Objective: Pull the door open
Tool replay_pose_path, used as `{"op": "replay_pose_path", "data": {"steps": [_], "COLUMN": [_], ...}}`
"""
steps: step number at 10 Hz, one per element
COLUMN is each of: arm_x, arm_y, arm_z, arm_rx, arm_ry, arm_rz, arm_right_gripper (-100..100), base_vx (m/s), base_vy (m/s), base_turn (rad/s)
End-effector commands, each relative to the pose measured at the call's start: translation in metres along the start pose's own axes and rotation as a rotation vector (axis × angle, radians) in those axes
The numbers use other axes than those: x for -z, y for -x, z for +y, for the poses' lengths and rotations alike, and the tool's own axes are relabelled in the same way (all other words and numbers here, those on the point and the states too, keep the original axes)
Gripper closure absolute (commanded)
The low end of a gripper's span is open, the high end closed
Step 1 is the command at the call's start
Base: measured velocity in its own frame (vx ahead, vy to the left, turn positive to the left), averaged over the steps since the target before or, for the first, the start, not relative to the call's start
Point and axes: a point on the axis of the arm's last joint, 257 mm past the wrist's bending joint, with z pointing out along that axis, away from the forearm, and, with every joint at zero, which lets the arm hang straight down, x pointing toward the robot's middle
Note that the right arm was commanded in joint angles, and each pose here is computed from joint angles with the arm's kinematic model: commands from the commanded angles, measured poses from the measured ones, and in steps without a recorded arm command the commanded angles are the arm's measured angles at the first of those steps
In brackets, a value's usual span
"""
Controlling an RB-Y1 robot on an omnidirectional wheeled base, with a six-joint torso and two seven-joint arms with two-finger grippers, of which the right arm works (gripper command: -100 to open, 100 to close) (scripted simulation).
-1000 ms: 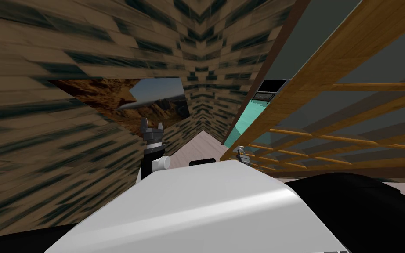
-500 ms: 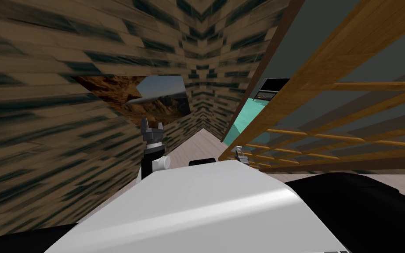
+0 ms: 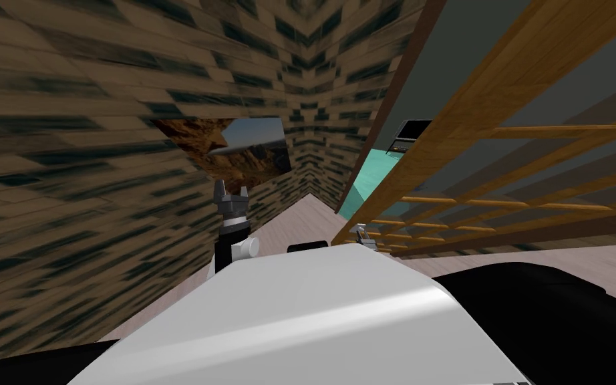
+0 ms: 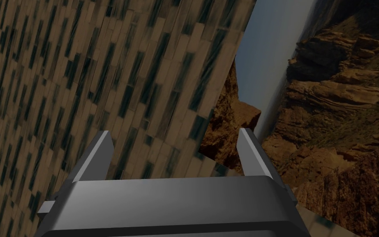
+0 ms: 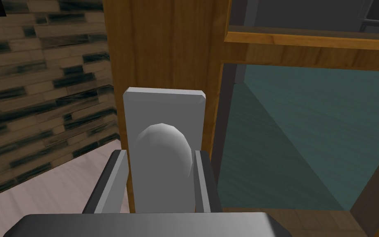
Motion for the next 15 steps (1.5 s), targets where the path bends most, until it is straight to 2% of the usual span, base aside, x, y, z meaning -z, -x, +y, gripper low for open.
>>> {"op": "replay_pose_path", "data": {"steps": [1,7,8,10,11,12,13,15], "arm_x": [0.0026,0.0126,0.0178,0.0256,0.0219,0.0151,0.013,0.0025], "arm_y": [0.0,-0.001,0.0,-0.001,0.0,0.0,0.0,0.0], "arm_z": [-0.002,-0.008,-0.004,0.001,-0.001,0.001,0.001,0.003], "arm_rx": [-0.002,-0.002,-0.001,-0.002,-0.002,-0.001,0.0,0.0], "arm_ry": [-0.013,-0.082,-0.061,-0.042,-0.048,-0.038,-0.036,-0.023], "arm_rz": [-0.001,-0.001,-0.001,-0.001,-0.002,0.001,0.002,0.005], "arm_right_gripper": [100,100,-100,-100,-100,-100,-100,-100], "base_vx": [-0.205,-0.219,-0.194,-0.195,-0.09,0.118,0.203,0.261], "base_vy": [-0.026,-0.023,0.085,0.096,0.04,-0.024,-0.021,-0.042], "base_turn": [0.108,0.115,-0.131,-0.153,-0.033,0.049,0.058,0.054]}}
